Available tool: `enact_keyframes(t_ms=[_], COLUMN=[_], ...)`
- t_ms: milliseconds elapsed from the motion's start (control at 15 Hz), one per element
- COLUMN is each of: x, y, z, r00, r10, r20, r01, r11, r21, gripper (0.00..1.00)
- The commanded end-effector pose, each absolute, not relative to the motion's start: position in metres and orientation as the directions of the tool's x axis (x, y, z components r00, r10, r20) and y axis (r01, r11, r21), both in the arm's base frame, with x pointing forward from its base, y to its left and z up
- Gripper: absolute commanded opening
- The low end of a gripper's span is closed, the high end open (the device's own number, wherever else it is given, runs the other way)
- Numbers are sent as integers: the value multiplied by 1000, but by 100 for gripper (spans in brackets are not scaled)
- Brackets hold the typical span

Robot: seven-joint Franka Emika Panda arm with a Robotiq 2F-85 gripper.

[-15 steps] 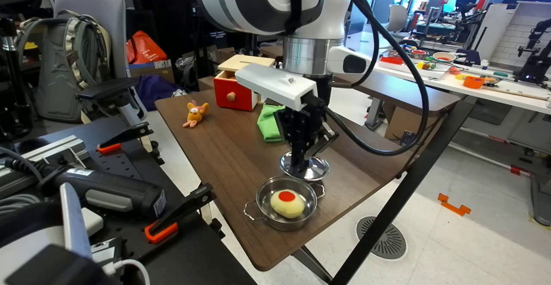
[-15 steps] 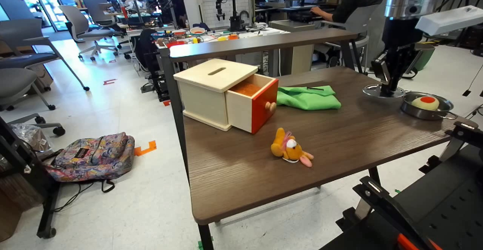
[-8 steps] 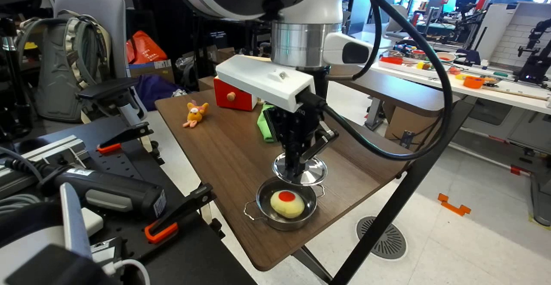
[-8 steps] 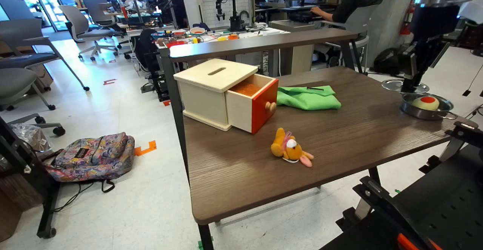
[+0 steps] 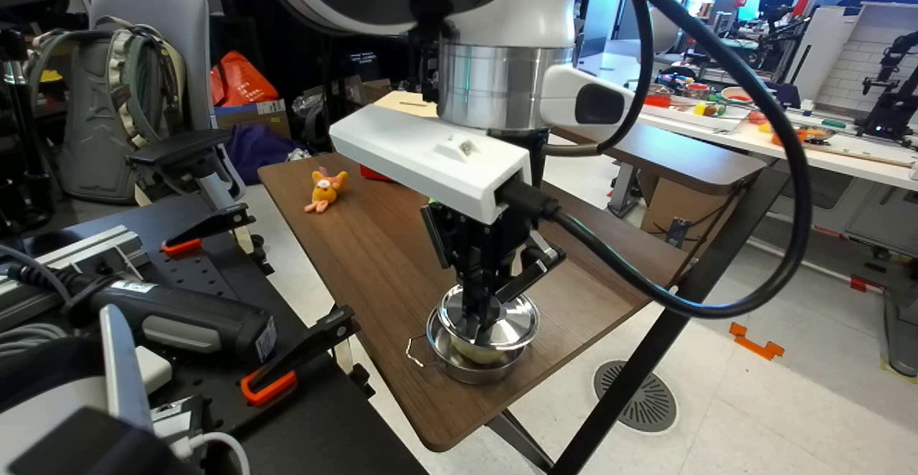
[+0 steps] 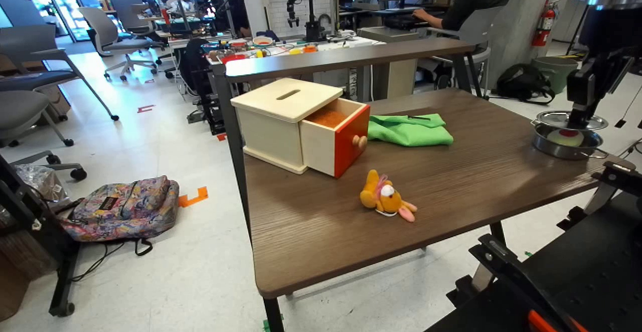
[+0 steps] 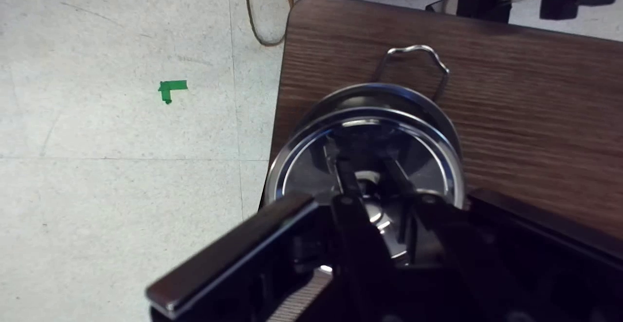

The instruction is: Pick up the lid from the table and put it on the pot.

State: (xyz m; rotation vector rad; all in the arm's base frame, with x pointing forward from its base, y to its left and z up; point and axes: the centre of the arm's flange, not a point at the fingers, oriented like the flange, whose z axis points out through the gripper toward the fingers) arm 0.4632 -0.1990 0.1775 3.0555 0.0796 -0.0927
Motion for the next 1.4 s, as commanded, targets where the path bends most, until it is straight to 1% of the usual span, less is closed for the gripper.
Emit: enact_keyframes(t_ms=[0,1333], x=[451,471], y=[-202,-194], z=[181,160], r00=[995,995], r10=[85,65], r20=[-57,-75], r01=[90,71], r11=[-992,-993], r21=[91,90], gripper=[5,5])
